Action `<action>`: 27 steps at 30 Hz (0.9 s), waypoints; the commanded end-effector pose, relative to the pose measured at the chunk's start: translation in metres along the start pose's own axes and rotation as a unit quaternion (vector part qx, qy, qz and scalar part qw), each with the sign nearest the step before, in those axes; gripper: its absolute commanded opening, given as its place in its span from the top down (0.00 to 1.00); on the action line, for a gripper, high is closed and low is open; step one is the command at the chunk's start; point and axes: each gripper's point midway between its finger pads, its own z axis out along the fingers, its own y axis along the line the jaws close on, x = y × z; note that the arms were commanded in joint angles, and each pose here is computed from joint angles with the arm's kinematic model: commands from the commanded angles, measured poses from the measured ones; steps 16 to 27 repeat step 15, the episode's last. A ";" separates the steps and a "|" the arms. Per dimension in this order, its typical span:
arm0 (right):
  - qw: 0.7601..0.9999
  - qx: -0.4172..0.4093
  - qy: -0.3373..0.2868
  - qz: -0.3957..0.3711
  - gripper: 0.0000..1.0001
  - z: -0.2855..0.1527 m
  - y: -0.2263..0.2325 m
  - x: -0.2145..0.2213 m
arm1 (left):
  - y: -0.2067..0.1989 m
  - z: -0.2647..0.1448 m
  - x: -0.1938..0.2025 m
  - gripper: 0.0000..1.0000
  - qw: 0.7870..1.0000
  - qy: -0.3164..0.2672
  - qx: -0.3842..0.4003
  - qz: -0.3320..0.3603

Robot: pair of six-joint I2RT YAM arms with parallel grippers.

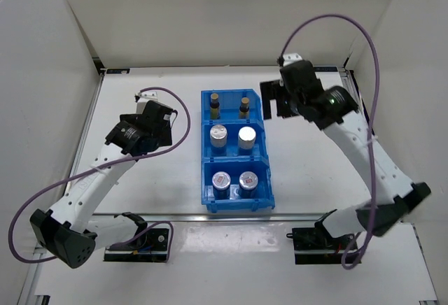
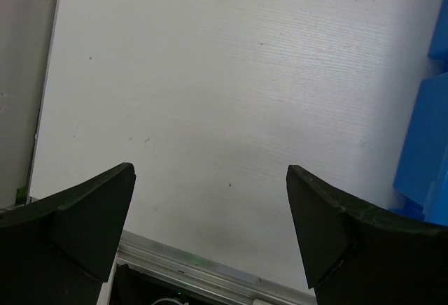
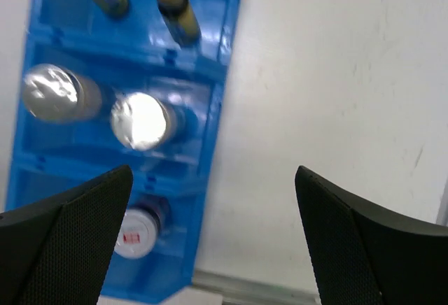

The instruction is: Organize the condiment bottles

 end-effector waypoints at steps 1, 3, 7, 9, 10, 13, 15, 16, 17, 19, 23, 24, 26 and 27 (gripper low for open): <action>1.000 0.010 0.005 0.025 0.00 -0.010 -0.011 0.030 | 0.011 -0.014 -0.019 0.00 0.999 -0.043 -0.004 -0.033; 0.999 -0.011 -0.016 0.032 0.00 -0.028 -0.015 0.044 | 0.019 -0.021 -0.023 0.00 0.997 -0.059 -0.008 -0.044; 0.997 -0.054 -0.049 0.040 0.00 -0.053 -0.013 0.057 | 0.031 -0.029 -0.024 0.00 0.995 -0.077 -0.015 -0.062; 0.998 -0.039 -0.036 0.036 0.00 -0.056 -0.020 0.066 | 0.036 -0.037 -0.026 0.00 0.993 -0.091 -0.007 -0.081; 0.998 -0.033 -0.041 0.038 0.00 -0.060 -0.024 0.064 | 0.038 -0.038 -0.023 0.00 0.992 -0.093 -0.006 -0.082; 0.998 -0.022 -0.048 0.026 0.00 -0.065 -0.030 0.063 | 0.044 -0.042 -0.025 0.00 0.989 -0.107 -0.010 -0.102; 0.998 -0.009 -0.060 0.025 0.00 -0.074 -0.037 0.058 | 0.045 -0.042 -0.023 0.00 0.989 -0.108 -0.010 -0.103; 0.998 -0.009 -0.060 0.025 0.00 -0.074 -0.037 0.058 | 0.045 -0.042 -0.023 0.00 0.989 -0.108 -0.010 -0.103; 0.998 -0.009 -0.060 0.025 0.00 -0.074 -0.037 0.058 | 0.045 -0.042 -0.023 0.00 0.989 -0.108 -0.010 -0.103; 0.998 -0.009 -0.060 0.025 0.00 -0.074 -0.037 0.058 | 0.045 -0.042 -0.023 0.00 0.989 -0.108 -0.010 -0.103; 0.998 -0.009 -0.060 0.025 0.00 -0.074 -0.037 0.058 | 0.045 -0.042 -0.023 0.00 0.989 -0.108 -0.010 -0.103; 0.998 -0.009 -0.060 0.025 0.00 -0.074 -0.037 0.058 | 0.045 -0.042 -0.023 0.00 0.989 -0.108 -0.010 -0.103; 0.998 -0.009 -0.060 0.025 0.00 -0.074 -0.037 0.058 | 0.045 -0.042 -0.023 0.00 0.989 -0.108 -0.010 -0.103; 0.998 -0.009 -0.060 0.025 0.00 -0.074 -0.037 0.058 | 0.045 -0.042 -0.023 0.00 0.989 -0.108 -0.010 -0.103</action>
